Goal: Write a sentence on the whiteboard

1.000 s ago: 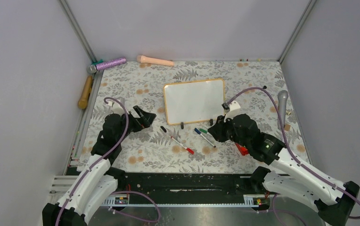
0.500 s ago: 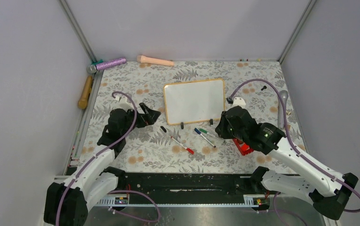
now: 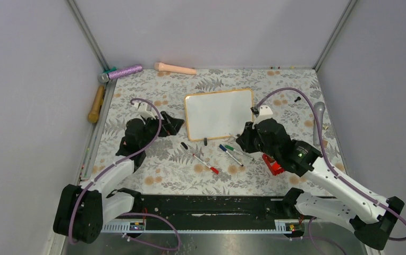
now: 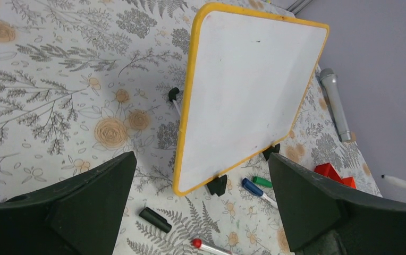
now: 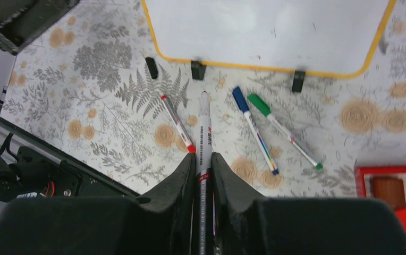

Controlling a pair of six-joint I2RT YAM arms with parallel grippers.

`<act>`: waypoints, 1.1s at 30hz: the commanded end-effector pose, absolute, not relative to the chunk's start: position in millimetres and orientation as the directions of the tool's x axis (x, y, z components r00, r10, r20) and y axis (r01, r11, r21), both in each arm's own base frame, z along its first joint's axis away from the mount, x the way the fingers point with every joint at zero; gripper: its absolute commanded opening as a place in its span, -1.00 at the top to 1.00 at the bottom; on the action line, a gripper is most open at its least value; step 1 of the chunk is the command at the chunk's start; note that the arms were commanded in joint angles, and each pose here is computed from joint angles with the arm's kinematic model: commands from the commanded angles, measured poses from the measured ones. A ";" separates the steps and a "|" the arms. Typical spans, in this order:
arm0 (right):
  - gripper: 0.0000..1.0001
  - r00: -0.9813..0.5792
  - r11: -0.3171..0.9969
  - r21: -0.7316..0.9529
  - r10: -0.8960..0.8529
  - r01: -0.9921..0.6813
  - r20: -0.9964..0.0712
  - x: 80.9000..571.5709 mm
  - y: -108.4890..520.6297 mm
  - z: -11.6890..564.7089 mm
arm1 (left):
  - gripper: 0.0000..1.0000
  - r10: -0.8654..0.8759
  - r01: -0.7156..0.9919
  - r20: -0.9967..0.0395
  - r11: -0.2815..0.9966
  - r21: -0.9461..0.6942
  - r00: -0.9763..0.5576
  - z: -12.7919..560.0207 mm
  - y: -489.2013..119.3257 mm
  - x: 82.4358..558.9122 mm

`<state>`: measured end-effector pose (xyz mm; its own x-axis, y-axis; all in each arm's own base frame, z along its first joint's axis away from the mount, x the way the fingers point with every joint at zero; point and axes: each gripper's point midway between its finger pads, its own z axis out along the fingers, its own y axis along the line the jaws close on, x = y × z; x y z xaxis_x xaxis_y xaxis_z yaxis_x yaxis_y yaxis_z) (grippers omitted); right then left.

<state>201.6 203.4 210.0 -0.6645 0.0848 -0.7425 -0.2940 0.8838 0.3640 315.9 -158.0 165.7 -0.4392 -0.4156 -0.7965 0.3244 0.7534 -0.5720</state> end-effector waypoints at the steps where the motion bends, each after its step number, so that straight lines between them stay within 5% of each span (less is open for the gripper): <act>1: 1.00 -0.481 0.862 0.287 0.058 -0.419 -0.875 232.9 219.0 261.9 | -0.98 -0.421 0.452 -0.845 0.716 -0.532 -0.329 191.7 -164.1 330.0; 21: 1.00 -0.442 0.829 0.249 0.003 -0.501 -0.897 263.2 262.3 290.7 | -0.82 -0.531 0.564 -0.650 0.343 -0.751 -0.544 171.6 -175.7 362.2; 33: 1.00 -0.392 0.852 0.166 -0.050 -0.497 -0.919 277.0 259.7 299.8 | -0.98 -0.477 0.514 -0.686 0.455 -0.727 -0.549 144.7 -169.0 377.7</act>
